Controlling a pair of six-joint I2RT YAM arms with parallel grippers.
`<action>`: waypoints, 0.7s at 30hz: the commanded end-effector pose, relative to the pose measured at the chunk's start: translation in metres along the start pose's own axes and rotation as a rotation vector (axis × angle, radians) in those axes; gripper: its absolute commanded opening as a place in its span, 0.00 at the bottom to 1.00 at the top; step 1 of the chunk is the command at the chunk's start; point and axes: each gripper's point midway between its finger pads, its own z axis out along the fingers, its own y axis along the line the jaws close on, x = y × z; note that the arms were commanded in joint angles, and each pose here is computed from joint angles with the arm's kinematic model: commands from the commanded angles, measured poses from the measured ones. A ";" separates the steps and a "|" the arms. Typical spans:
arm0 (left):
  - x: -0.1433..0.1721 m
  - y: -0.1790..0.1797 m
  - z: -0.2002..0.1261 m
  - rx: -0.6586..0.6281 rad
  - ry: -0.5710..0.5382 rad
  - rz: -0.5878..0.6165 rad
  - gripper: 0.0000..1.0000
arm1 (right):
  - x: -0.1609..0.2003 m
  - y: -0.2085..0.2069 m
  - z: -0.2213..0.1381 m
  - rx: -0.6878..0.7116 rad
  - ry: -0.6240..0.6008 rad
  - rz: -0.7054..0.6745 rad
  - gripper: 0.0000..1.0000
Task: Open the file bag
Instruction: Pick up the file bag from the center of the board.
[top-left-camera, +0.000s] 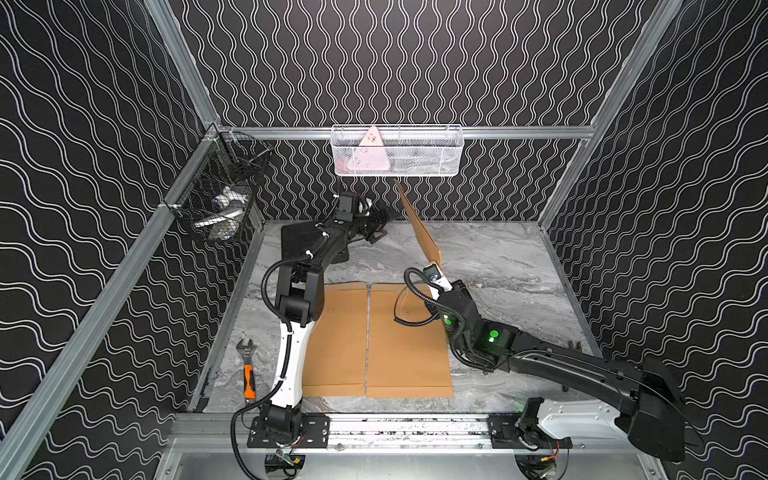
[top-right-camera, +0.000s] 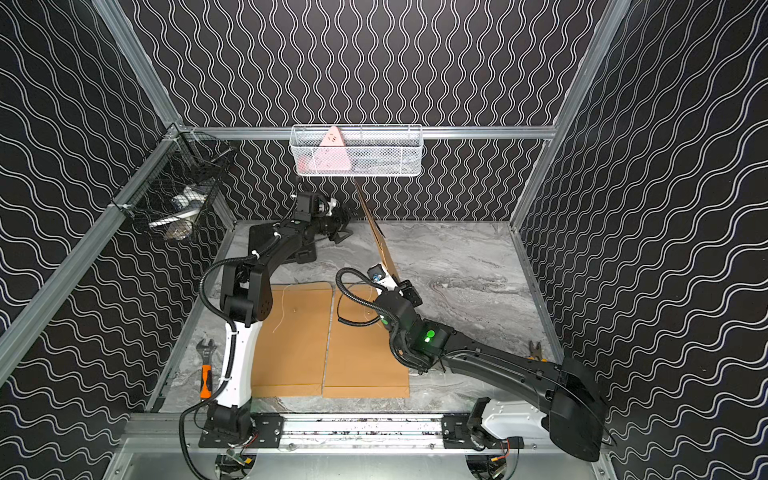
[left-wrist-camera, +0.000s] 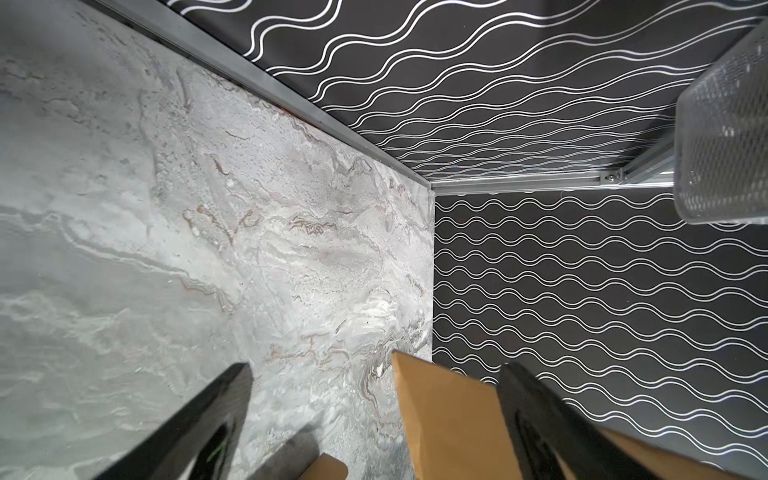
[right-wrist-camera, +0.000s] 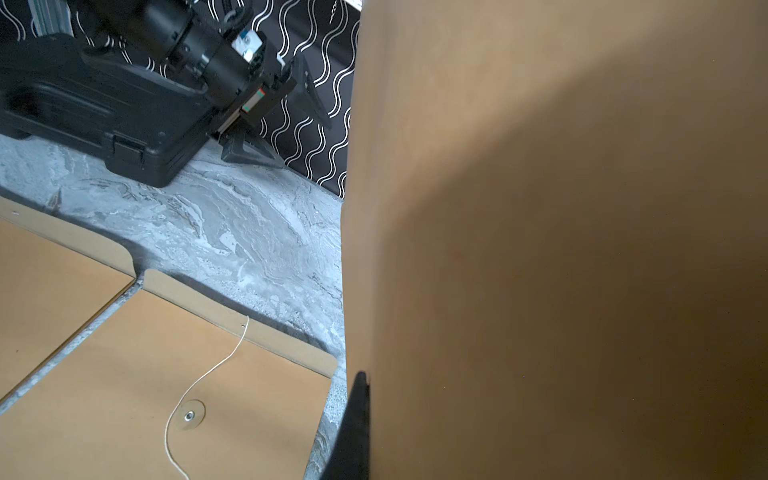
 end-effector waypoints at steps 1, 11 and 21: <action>0.250 -0.422 -0.533 0.729 -0.532 0.807 0.97 | -0.007 0.001 0.002 0.011 -0.027 0.014 0.00; 0.212 -0.334 -0.469 0.312 -0.527 0.789 0.96 | -0.009 0.002 0.003 -0.001 -0.032 0.023 0.00; 0.267 -0.362 -0.535 0.414 -0.591 0.885 0.95 | 0.001 0.002 0.014 -0.008 -0.013 0.034 0.00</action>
